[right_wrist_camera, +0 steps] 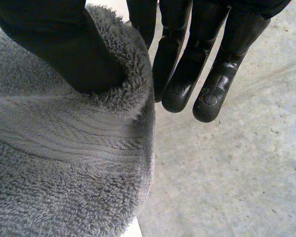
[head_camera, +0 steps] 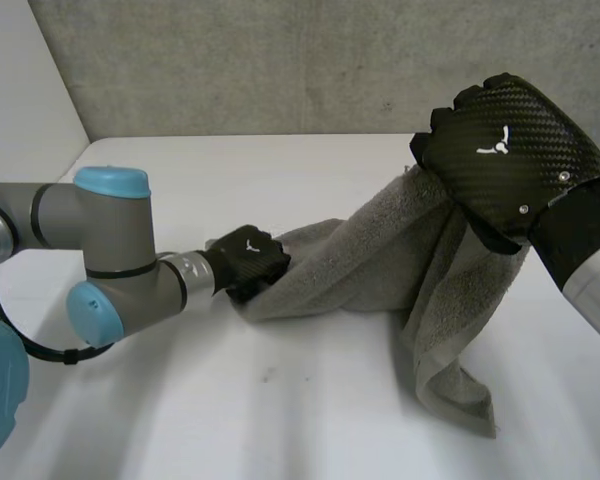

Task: Fold the laundry

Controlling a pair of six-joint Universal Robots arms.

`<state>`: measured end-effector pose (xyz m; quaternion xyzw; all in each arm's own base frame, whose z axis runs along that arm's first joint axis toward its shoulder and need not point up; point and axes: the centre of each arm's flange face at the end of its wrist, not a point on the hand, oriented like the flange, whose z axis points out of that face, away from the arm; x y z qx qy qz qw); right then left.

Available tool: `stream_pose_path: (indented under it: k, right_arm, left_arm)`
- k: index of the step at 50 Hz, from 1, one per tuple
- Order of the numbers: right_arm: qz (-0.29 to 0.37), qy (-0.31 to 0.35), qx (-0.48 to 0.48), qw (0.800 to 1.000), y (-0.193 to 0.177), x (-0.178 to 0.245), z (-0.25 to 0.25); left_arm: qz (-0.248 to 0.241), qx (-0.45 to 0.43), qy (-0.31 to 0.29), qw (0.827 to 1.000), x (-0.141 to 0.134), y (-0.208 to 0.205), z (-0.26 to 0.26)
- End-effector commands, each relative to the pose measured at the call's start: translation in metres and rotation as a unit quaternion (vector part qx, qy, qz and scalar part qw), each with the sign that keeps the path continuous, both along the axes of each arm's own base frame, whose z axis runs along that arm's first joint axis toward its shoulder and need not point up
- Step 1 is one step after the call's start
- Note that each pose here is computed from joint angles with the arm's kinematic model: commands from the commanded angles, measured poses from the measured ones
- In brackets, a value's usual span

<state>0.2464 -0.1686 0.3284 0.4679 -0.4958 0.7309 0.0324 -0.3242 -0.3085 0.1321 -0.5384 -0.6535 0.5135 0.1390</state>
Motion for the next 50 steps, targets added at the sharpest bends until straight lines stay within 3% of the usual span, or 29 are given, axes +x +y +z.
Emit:
stream_pose_path:
  k: [1,6,8,11,13,14,15,16,17,18,19,20,21,23,29,31,32,34,35,39,41,45,50]
  right_arm:
    - [-0.009,0.007,0.009,1.000,-0.023,0.007,-0.009]
    - [-0.011,0.015,0.021,1.000,-0.046,0.016,-0.017]
    - [-0.015,0.017,0.026,0.999,-0.068,0.025,-0.021]
    - [-0.031,0.009,0.014,0.999,-0.096,0.033,-0.015]
    - [-0.053,-0.004,-0.007,0.999,-0.113,0.035,-0.005]
    - [-0.053,-0.005,-0.007,0.999,-0.113,0.035,-0.004]
    - [-0.085,-0.027,-0.038,0.995,-0.128,0.034,0.014]
    - [-0.111,-0.060,-0.079,0.989,-0.141,0.034,0.034]
    - [-0.125,-0.096,-0.122,0.980,-0.149,0.036,0.051]
    - [-0.125,-0.096,-0.123,0.980,-0.150,0.036,0.051]
    - [-0.130,-0.132,-0.166,0.969,-0.155,0.037,0.066]
    - [-0.130,-0.132,-0.166,0.968,-0.155,0.037,0.066]
    - [-0.126,-0.161,-0.200,0.958,-0.158,0.038,0.076]
    - [-0.120,-0.180,-0.220,0.951,-0.158,0.039,0.081]
    - [-0.109,-0.139,-0.150,0.973,-0.157,0.043,0.028]
    - [-0.098,-0.118,-0.121,0.981,-0.153,0.044,0.008]
    - [-0.086,-0.094,-0.086,0.988,-0.147,0.045,-0.015]
    - [-0.080,-0.069,-0.044,0.993,-0.142,0.044,-0.038]
    - [-0.076,-0.044,0.001,0.996,-0.135,0.043,-0.062]
    - [-0.081,0.005,0.099,0.992,-0.125,0.035,-0.113]
    - [-0.085,0.045,0.172,0.980,-0.111,0.028,-0.149]
    - [-0.084,0.070,0.226,0.968,-0.095,0.021,-0.170]
    - [-0.082,0.088,0.261,0.958,-0.077,0.015,-0.180]
  left_arm:
    - [0.057,-0.110,0.041,0.991,-0.004,-0.026,0.040]
    - [0.109,-0.185,0.132,0.968,-0.006,-0.046,0.086]
    - [0.130,-0.220,0.196,0.947,-0.008,-0.057,0.118]
    - [0.137,-0.237,0.219,0.936,-0.009,-0.063,0.132]
    - [0.169,-0.282,0.254,0.910,-0.006,-0.075,0.165]
    - [0.169,-0.282,0.254,0.909,-0.006,-0.075,0.165]
    - [0.190,-0.301,0.272,0.894,-0.003,-0.080,0.181]
    - [0.190,-0.302,0.272,0.894,-0.003,-0.080,0.181]
    - [0.215,-0.317,0.291,0.877,0.001,-0.083,0.195]
    - [0.243,-0.330,0.324,0.853,0.009,-0.086,0.213]
    - [0.243,-0.330,0.324,0.852,0.009,-0.086,0.213]
    - [0.262,-0.333,0.352,0.835,0.016,-0.085,0.225]
    - [0.262,-0.333,0.352,0.835,0.016,-0.085,0.225]
    - [0.286,-0.319,0.397,0.811,0.029,-0.075,0.242]
    - [0.303,-0.263,0.401,0.823,0.039,-0.062,0.216]
    - [0.321,-0.220,0.371,0.843,0.044,-0.051,0.182]
    - [0.321,-0.220,0.371,0.843,0.044,-0.051,0.182]
    - [0.337,-0.175,0.323,0.867,0.051,-0.035,0.138]
    - [0.337,-0.175,0.323,0.867,0.051,-0.035,0.138]
    - [0.358,-0.104,0.250,0.894,0.063,-0.004,0.074]
    - [0.363,-0.081,0.224,0.901,0.068,0.007,0.055]
    - [0.369,-0.020,0.161,0.915,0.077,0.044,0.015]
    - [0.362,0.015,0.115,0.925,0.084,0.077,0.012]
